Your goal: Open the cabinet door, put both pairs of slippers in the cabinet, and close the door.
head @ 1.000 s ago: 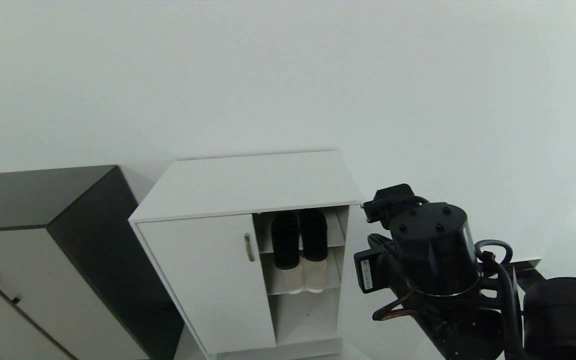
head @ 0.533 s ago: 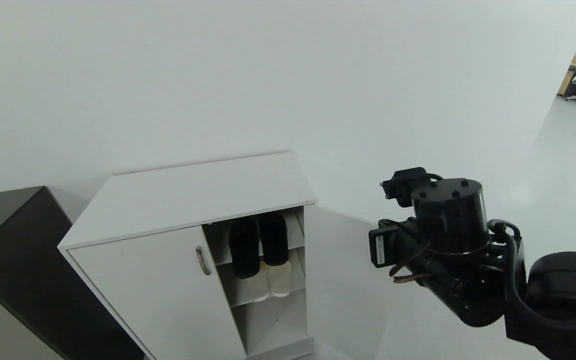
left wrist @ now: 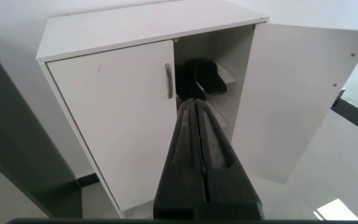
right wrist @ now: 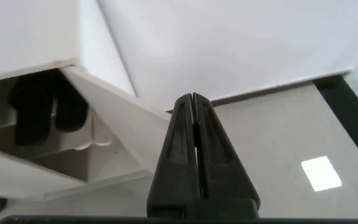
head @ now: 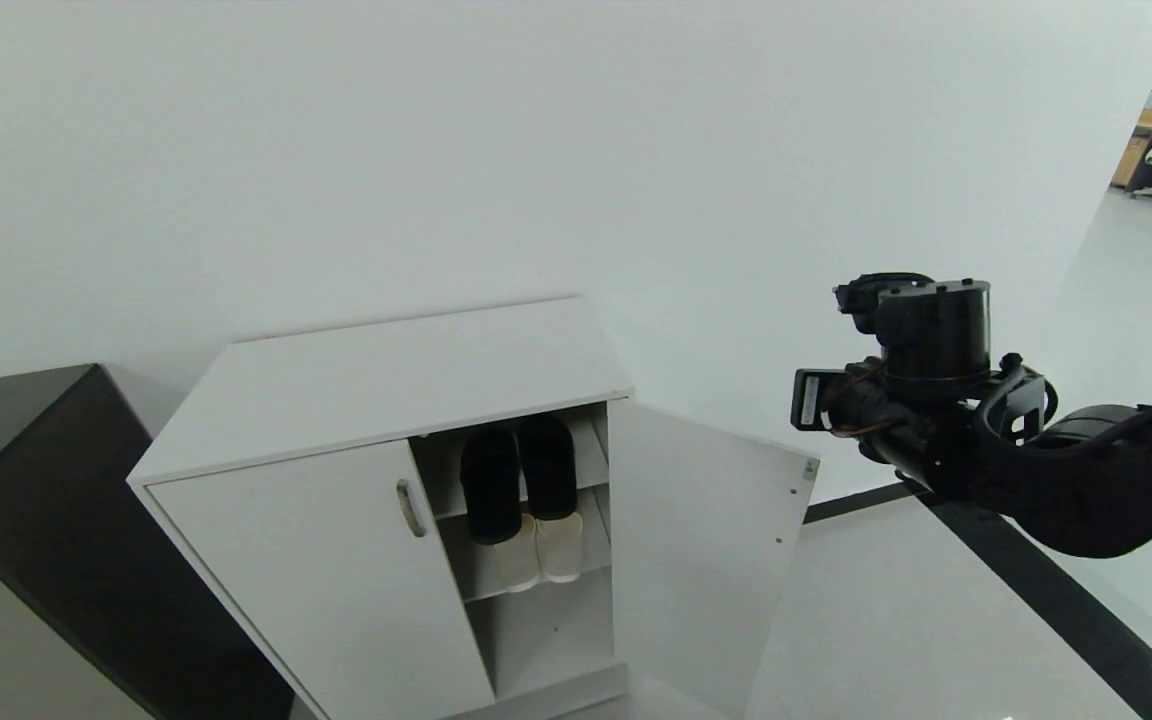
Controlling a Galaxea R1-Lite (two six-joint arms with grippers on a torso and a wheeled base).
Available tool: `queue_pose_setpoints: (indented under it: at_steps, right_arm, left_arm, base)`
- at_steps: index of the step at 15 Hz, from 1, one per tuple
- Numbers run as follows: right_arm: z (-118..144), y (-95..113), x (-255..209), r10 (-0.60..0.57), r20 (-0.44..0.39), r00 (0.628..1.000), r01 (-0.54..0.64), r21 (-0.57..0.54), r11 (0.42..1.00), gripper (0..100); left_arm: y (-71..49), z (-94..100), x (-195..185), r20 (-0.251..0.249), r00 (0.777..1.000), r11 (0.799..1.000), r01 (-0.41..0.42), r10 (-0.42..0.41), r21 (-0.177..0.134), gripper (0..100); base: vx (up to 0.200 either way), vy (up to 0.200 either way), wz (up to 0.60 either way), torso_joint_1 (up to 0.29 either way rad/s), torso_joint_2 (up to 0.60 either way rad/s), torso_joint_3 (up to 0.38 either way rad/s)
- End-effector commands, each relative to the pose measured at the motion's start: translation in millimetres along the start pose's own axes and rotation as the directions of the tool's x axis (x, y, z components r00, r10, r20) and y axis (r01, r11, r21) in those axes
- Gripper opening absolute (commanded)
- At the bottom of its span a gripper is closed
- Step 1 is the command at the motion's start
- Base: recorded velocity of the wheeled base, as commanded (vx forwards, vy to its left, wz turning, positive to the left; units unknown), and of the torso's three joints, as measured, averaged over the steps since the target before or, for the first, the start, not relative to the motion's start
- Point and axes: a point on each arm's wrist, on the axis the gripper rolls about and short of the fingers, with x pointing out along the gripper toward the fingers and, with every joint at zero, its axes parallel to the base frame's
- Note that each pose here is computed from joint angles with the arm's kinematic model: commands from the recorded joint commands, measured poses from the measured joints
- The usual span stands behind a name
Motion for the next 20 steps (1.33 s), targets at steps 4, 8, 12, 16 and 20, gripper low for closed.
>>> queue_pose_setpoints:
  at_steps: [4,8,12,16,20]
  right_arm:
    - [-12.9,-16.5,65.5,-0.063,-0.032,0.998,0.064,0.042,0.997,0]
    - [-21.4,-27.3,102.2,-0.065,-0.042,0.997,0.068,0.069,0.995,0]
    - [-31.0,-27.5,123.7,-0.077,-0.044,0.996,0.081,0.099,0.992,0]
    - [-39.6,-27.7,129.6,-0.082,-0.063,0.995,0.087,0.091,0.992,0]
    - [-47.5,-27.3,134.8,-0.085,-0.077,0.993,0.091,0.086,0.992,0]
  left_arm:
    - [0.0,0.0,0.0,0.0,1.0,1.0,0.0,0.0,0.0,0]
    - [0.0,0.0,0.0,0.0,1.0,1.0,0.001,-0.001,0.003,0]
    - [0.0,0.0,0.0,0.0,1.0,1.0,0.001,-0.001,0.004,0]
    - [0.0,0.0,0.0,0.0,1.0,1.0,0.001,-0.001,0.004,0]
    - [0.0,0.0,0.0,0.0,1.0,1.0,0.001,-0.001,0.004,0]
  base:
    - [-0.1,0.0,0.0,-0.004,0.0,-0.001]
    - [0.0,0.0,0.0,0.0,0.0,0.0]
    - [0.0,0.0,0.0,0.0,0.0,0.0]
    - [0.0,0.0,0.0,0.0,0.0,0.0]
    - [0.0,0.0,0.0,0.0,0.0,0.0]
